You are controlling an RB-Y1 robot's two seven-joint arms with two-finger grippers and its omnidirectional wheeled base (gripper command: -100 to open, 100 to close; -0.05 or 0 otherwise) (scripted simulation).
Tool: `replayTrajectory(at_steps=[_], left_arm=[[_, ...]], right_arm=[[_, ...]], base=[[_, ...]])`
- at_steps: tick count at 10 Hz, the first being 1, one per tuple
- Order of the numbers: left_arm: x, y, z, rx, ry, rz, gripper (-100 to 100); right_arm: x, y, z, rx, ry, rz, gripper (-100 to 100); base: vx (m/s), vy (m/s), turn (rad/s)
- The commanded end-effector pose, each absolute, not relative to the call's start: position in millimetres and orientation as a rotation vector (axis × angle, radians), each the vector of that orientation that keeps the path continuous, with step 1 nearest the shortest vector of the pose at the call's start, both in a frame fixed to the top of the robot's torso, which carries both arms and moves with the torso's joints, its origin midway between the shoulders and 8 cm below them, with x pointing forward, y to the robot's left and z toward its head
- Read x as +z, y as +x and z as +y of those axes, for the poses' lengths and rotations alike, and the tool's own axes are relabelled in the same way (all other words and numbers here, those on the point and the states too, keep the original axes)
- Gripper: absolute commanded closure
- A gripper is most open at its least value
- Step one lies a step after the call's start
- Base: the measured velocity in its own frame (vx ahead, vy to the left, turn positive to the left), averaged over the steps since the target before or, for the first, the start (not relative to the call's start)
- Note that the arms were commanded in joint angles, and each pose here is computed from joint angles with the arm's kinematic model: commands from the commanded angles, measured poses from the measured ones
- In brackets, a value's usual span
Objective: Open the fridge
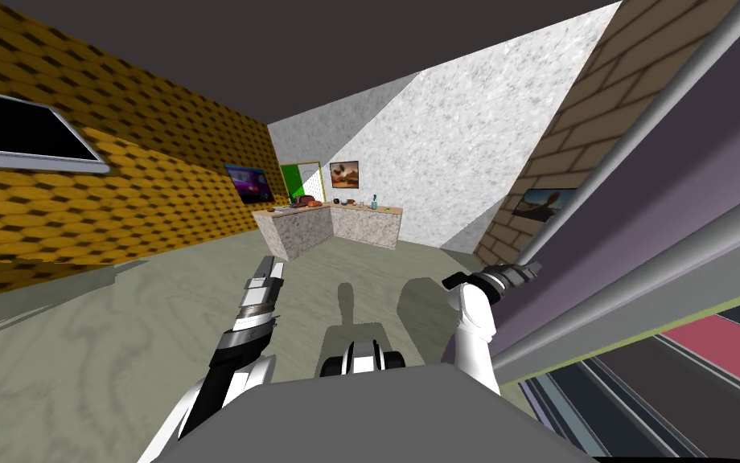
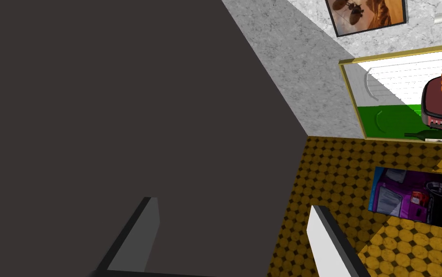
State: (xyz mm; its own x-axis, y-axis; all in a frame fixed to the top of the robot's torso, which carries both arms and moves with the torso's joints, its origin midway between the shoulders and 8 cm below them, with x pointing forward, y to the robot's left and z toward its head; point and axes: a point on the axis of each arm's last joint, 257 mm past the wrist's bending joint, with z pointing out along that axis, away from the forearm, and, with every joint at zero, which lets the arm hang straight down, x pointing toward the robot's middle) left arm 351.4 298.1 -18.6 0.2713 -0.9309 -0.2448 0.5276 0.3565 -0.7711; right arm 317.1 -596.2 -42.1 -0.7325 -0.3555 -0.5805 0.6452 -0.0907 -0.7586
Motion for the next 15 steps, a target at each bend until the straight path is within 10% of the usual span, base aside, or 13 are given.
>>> replayTrajectory(at_steps=[1,15], left_arm=[[-19,351,298,-1.073,-0.626,0.772,0],[-19,351,298,-1.073,-0.626,0.772,0]], right_arm=[[-36,291,-595,-1.989,0.377,1.499,100],[-38,192,-609,-2.227,0.69,1.511,100]], base=[[0.164,-0.026,0.175],[0.2,-0.013,0.032]])
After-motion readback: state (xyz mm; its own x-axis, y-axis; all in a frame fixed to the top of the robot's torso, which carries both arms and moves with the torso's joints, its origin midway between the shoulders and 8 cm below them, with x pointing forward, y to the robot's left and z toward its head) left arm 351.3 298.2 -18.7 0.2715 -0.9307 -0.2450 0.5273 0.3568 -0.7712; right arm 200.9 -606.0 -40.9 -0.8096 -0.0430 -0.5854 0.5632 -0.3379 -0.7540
